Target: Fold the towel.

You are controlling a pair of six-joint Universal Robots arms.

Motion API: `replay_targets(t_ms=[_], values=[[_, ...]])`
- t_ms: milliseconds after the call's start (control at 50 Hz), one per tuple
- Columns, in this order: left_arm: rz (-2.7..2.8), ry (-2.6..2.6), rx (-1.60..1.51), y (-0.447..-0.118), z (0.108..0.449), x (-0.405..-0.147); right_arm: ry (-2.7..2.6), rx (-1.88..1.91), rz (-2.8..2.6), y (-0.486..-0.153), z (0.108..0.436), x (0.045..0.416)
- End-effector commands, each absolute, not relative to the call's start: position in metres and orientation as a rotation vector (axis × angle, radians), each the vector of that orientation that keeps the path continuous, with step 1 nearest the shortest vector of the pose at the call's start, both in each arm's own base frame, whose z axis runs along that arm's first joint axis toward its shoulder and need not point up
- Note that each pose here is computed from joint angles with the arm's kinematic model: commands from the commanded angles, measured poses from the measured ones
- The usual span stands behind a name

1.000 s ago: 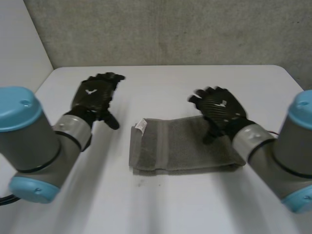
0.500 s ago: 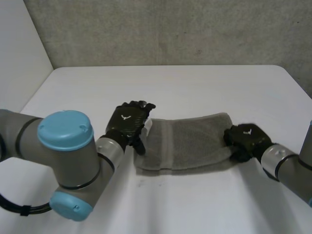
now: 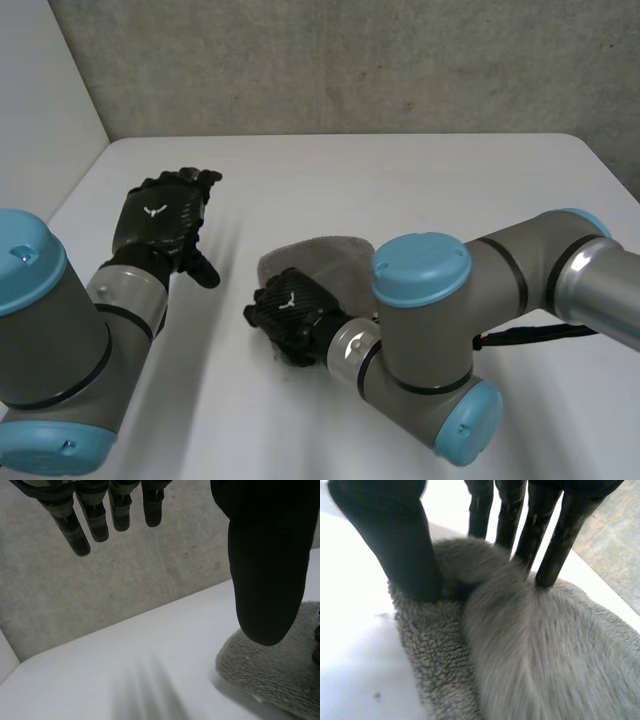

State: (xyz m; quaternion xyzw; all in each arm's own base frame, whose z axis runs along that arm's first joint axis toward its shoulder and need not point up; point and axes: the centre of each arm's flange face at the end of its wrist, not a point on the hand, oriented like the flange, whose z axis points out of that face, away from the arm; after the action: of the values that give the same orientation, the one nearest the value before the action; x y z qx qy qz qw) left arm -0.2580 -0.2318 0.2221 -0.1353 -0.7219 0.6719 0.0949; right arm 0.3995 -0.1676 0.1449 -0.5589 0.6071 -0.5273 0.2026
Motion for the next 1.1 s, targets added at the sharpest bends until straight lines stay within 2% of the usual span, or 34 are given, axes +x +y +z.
replay_targets(t_ms=[20, 140, 180, 240, 280, 300, 320, 340, 360, 400, 500, 580, 640, 680, 700, 720, 740, 760, 780, 800, 840, 860, 900, 920, 960, 980, 1000, 1020, 1100], values=[[2.031, -2.1, -0.38, -0.245, 0.231, -0.26, 1.816, -1.302, -1.615, -0.194, 0.195, 0.373], [1.981, -2.044, -0.418, -0.252, 0.228, -0.287, 1.922, -0.905, -1.658, -0.231, 0.222, 0.331], [1.921, -1.981, -0.401, -0.249, 0.229, -0.309, 1.958, -0.743, -1.63, -0.243, 0.228, 0.314], [1.877, -1.977, -0.398, -0.247, 0.224, -0.319, 1.989, -0.683, -1.582, -0.252, 0.223, 0.304], [1.77, -2.037, -0.409, -0.248, 0.202, -0.33, 2.002, -0.688, -1.545, -0.255, 0.217, 0.303], [1.769, -2.038, -0.409, -0.248, 0.202, -0.33, 2.019, -0.71, -1.48, -0.256, 0.203, 0.305], [1.714, -2.088, -0.426, -0.247, 0.187, -0.333, 2.019, -0.71, -1.479, -0.256, 0.202, 0.305], [1.658, -2.145, -0.446, -0.245, 0.173, -0.335, 2.046, -0.723, -1.419, -0.258, 0.186, 0.308], [1.657, -2.146, -0.447, -0.245, 0.172, -0.335, 2.047, -0.723, -1.419, -0.258, 0.186, 0.308], [1.561, -2.266, -0.492, -0.241, 0.144, -0.332, 2.084, -0.76, -1.335, -0.264, 0.161, 0.315], [1.461, -2.396, -0.516, -0.235, 0.12, -0.324, 2.157, -0.891, -1.274, -0.269, 0.128, 0.317], [1.467, -2.434, -0.496, -0.237, 0.121, -0.317, 2.169, -0.995, -1.309, -0.274, 0.125, 0.318], [1.499, -2.427, -0.485, -0.237, 0.129, -0.317, 2.166, -1.054, -1.407, -0.28, 0.139, 0.314], [1.531, -2.393, -0.477, -0.237, 0.141, -0.319, 2.123, -1.041, -1.545, -0.283, 0.174, 0.311], [1.572, -2.349, -0.467, -0.237, 0.158, -0.32, 2.123, -1.041, -1.545, -0.283, 0.174, 0.311], [1.623, -2.295, -0.446, -0.238, 0.18, -0.319, 2.087, -1.015, -1.631, -0.283, 0.197, 0.309], [1.624, -2.295, -0.445, -0.238, 0.18, -0.319, 2.043, -0.979, -1.719, -0.283, 0.22, 0.306], [1.672, -2.235, -0.422, -0.237, 0.203, -0.319, 2.043, -0.979, -1.72, -0.283, 0.22, 0.306], [1.718, -2.183, -0.402, -0.236, 0.224, -0.317, 1.997, -0.941, -1.801, -0.281, 0.241, 0.304], [1.719, -2.183, -0.402, -0.236, 0.224, -0.317, 1.996, -0.94, -1.802, -0.281, 0.241, 0.304], [1.823, -2.073, -0.37, -0.229, 0.27, -0.308, 1.922, -0.851, -1.939, -0.276, 0.278, 0.295], [1.823, -2.072, -0.37, -0.229, 0.27, -0.308, 1.922, -0.851, -1.939, -0.276, 0.278, 0.295], [1.944, -1.968, -0.35, -0.22, 0.313, -0.296, 1.892, -0.744, -2.05, -0.273, 0.308, 0.281], [1.945, -1.967, -0.35, -0.22, 0.313, -0.296, 1.892, -0.743, -2.05, -0.273, 0.308, 0.281], [2.091, -1.894, -0.285, -0.216, 0.352, -0.272, 1.852, -0.618, -2.184, -0.263, 0.343, 0.263], [2.092, -1.894, -0.284, -0.216, 0.352, -0.272, 1.851, -0.617, -2.184, -0.263, 0.344, 0.263], [2.15, -1.879, -0.248, -0.213, 0.366, -0.26, 1.831, -0.56, -2.242, -0.256, 0.358, 0.255], [2.151, -1.878, -0.247, -0.213, 0.366, -0.26, 1.82, -0.512, -2.288, -0.25, 0.368, 0.248], [2.222, -1.859, -0.218, -0.197, 0.39, -0.24, 1.791, -0.453, -2.355, -0.237, 0.384, 0.238]])
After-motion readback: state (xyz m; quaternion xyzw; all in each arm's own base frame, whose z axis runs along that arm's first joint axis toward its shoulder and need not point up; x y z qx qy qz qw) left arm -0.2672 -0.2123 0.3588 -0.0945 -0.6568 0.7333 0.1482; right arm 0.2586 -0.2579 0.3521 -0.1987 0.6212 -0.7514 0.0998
